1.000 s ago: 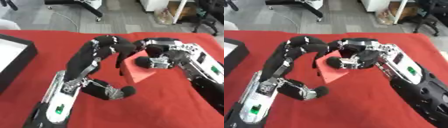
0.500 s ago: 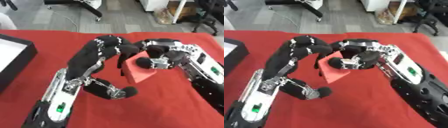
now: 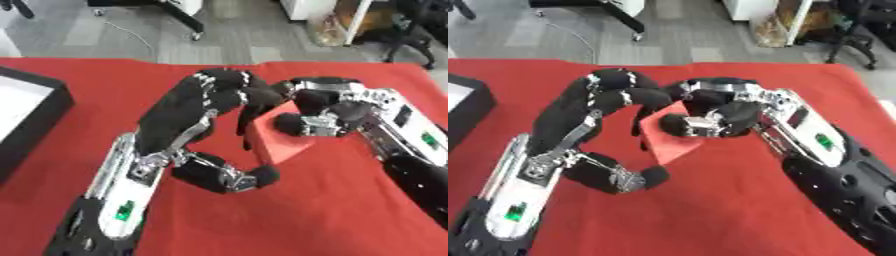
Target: Pick up the objects with one hand, pass them to the other hand, and then place them into the box on the other side of the table.
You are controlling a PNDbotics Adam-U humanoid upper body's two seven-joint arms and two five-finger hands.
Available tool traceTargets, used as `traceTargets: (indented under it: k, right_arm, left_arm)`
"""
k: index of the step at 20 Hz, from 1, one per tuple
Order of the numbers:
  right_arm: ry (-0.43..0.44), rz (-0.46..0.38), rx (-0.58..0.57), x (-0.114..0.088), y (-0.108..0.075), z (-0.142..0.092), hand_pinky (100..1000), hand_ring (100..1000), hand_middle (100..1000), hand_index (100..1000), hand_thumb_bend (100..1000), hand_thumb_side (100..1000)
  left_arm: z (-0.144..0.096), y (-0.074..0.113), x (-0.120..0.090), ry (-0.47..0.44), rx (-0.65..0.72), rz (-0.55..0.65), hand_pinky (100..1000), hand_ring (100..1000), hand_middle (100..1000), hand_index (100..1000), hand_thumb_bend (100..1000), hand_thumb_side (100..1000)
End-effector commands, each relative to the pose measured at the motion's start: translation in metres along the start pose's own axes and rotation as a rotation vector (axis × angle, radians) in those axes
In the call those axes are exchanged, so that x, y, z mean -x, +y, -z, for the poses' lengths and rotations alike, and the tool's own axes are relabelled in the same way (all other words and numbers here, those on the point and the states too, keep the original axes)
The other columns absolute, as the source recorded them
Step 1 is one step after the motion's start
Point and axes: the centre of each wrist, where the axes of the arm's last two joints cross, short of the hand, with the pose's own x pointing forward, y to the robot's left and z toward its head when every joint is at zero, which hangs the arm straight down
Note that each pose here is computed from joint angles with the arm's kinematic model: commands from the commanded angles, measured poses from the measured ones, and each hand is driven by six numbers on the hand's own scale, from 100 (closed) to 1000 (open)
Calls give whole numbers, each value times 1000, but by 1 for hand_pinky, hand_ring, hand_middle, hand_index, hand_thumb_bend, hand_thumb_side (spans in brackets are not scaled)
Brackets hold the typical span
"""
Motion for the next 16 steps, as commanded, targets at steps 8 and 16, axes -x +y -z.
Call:
traceTargets:
  k: [8,16]
  right_arm:
    - [-62,-6,14,-22,-2,1,606,687,394,340,100,333]
    - [-42,60,79,-26,-4,-3,603,684,389,342,100,345]
  left_arm:
    - [2,-9,-2,-30,148,60,658,554,606,799,513,485]
    - [3,-8,-4,-47,190,119,683,574,620,813,551,487]
